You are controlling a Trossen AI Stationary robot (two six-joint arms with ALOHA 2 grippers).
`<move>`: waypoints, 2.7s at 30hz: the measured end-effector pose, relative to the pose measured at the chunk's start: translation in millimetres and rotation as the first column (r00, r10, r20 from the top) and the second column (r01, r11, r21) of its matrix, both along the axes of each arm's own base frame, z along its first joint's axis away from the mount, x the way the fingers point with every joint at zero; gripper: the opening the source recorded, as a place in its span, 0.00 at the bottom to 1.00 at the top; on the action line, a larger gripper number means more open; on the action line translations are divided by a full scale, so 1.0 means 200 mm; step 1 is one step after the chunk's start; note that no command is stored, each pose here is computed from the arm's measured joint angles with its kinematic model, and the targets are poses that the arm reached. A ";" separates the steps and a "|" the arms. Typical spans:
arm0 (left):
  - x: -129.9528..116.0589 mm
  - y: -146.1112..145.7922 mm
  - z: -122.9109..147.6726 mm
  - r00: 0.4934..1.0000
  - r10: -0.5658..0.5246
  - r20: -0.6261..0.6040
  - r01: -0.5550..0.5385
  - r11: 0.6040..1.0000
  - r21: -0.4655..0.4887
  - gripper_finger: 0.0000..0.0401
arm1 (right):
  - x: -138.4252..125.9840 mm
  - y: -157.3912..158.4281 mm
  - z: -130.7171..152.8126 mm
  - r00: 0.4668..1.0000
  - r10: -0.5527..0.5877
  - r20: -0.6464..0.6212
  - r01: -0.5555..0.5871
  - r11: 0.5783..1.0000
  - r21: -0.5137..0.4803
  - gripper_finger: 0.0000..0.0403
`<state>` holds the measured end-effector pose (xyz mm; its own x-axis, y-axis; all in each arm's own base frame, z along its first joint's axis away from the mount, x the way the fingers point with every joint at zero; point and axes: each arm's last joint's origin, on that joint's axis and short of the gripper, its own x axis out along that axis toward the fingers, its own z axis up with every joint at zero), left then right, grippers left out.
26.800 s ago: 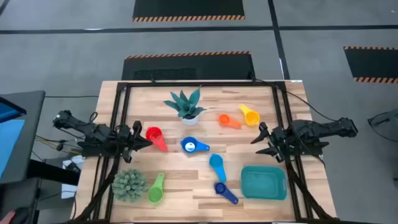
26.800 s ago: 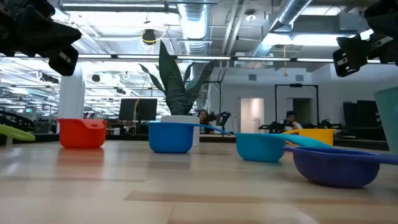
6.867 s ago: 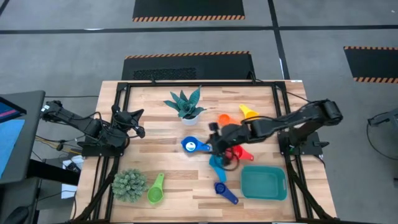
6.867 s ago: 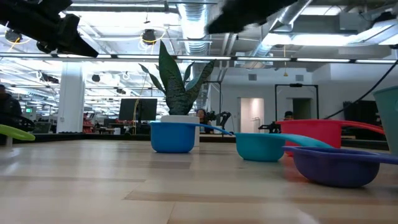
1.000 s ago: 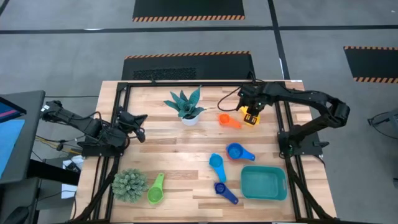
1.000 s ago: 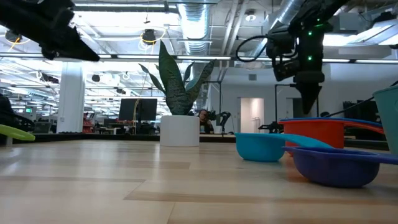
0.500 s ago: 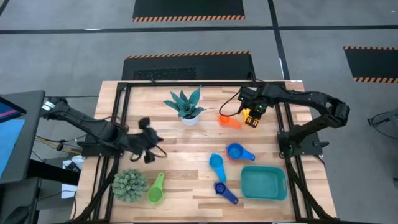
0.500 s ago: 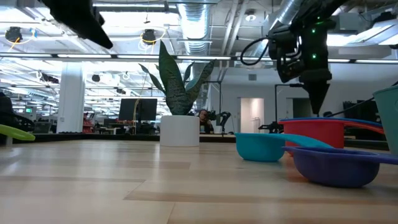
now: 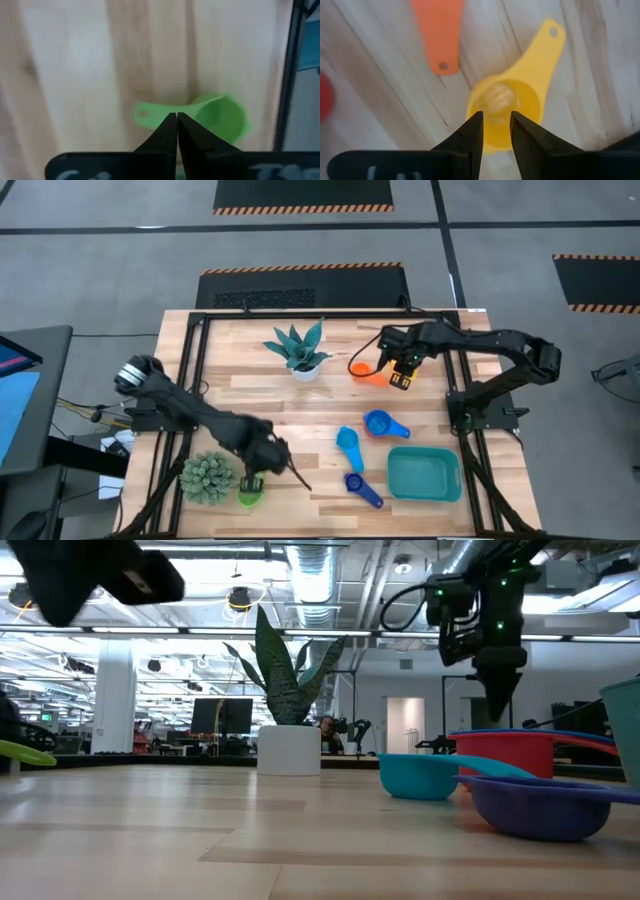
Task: Nest measuring cups in basket
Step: Move the green measuring cup to the center of the table
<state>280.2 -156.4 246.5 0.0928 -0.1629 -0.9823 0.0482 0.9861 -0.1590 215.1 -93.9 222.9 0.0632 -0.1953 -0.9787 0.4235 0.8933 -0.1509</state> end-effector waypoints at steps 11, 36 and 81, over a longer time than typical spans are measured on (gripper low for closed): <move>-0.02 -0.35 -0.25 0.970 0.064 -0.233 -0.087 0.992 -0.087 0.00 | 0.03 0.07 0.00 0.997 0.071 0.003 -0.071 0.997 -0.002 0.29; 0.36 0.06 -0.25 0.998 -0.052 0.021 0.041 0.935 0.353 0.00 | 0.03 0.16 0.00 0.990 0.131 -0.051 -0.130 0.991 0.021 0.29; -0.33 0.64 -0.38 0.698 0.149 0.701 -0.312 0.944 0.110 0.00 | -0.01 0.17 0.00 0.987 0.113 -0.117 -0.108 0.993 0.051 0.29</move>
<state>214.0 -27.8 171.2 0.7492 0.1498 -0.6452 -0.1710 0.9848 0.0301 213.7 -60.2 222.0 -0.0359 -0.1503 -0.9880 0.3028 0.9405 -0.1541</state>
